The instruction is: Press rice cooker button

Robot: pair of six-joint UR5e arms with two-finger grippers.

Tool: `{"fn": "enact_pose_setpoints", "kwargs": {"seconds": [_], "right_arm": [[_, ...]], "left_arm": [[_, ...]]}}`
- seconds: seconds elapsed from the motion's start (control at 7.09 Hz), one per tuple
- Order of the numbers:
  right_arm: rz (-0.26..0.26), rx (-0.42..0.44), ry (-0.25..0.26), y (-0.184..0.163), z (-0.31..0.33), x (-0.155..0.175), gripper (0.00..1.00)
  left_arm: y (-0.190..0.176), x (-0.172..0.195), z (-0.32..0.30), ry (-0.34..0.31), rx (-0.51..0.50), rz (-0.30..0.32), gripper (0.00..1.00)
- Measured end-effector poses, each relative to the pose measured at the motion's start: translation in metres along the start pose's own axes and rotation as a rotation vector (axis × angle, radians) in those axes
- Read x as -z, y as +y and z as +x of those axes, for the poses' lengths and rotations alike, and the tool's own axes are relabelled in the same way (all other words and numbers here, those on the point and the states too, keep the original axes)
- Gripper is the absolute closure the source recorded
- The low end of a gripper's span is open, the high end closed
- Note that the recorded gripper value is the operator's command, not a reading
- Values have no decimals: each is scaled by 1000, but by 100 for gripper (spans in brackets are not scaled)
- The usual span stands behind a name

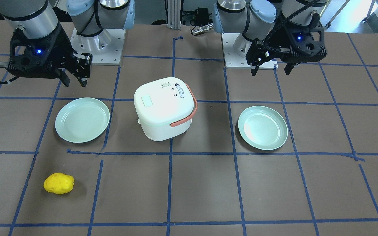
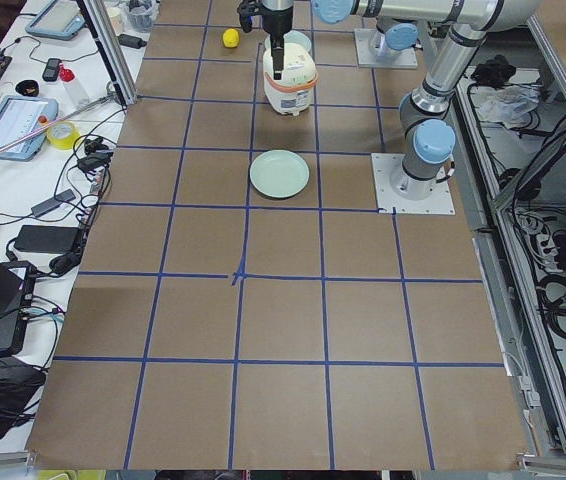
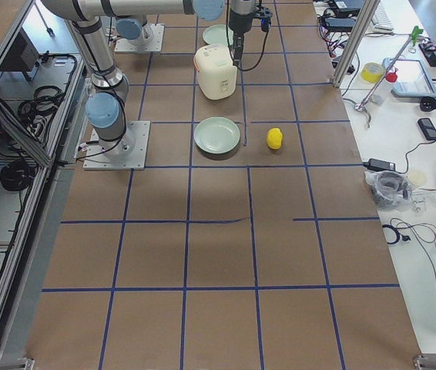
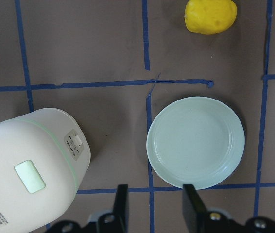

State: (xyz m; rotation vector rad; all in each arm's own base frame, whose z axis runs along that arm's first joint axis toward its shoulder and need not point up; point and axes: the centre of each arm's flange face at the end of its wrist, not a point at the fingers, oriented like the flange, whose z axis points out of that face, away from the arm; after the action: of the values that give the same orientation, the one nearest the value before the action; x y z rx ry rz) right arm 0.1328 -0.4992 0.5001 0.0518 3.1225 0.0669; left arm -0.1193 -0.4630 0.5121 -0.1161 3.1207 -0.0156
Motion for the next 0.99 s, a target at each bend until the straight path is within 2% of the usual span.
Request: {"fn": "enact_pose_setpoints", "kwargs": {"seconds": [0.14, 0.56, 0.99], "right_arm": [[0, 1, -14, 0, -2, 0, 99], [-7, 16, -59, 2, -19, -3, 100], [-23, 50, -59, 8, -77, -24, 100]], "left_arm": [[0, 0, 0, 0, 0, 0, 0], [0, 0, 0, 0, 0, 0, 0], [0, 0, 0, 0, 0, 0, 0]]}}
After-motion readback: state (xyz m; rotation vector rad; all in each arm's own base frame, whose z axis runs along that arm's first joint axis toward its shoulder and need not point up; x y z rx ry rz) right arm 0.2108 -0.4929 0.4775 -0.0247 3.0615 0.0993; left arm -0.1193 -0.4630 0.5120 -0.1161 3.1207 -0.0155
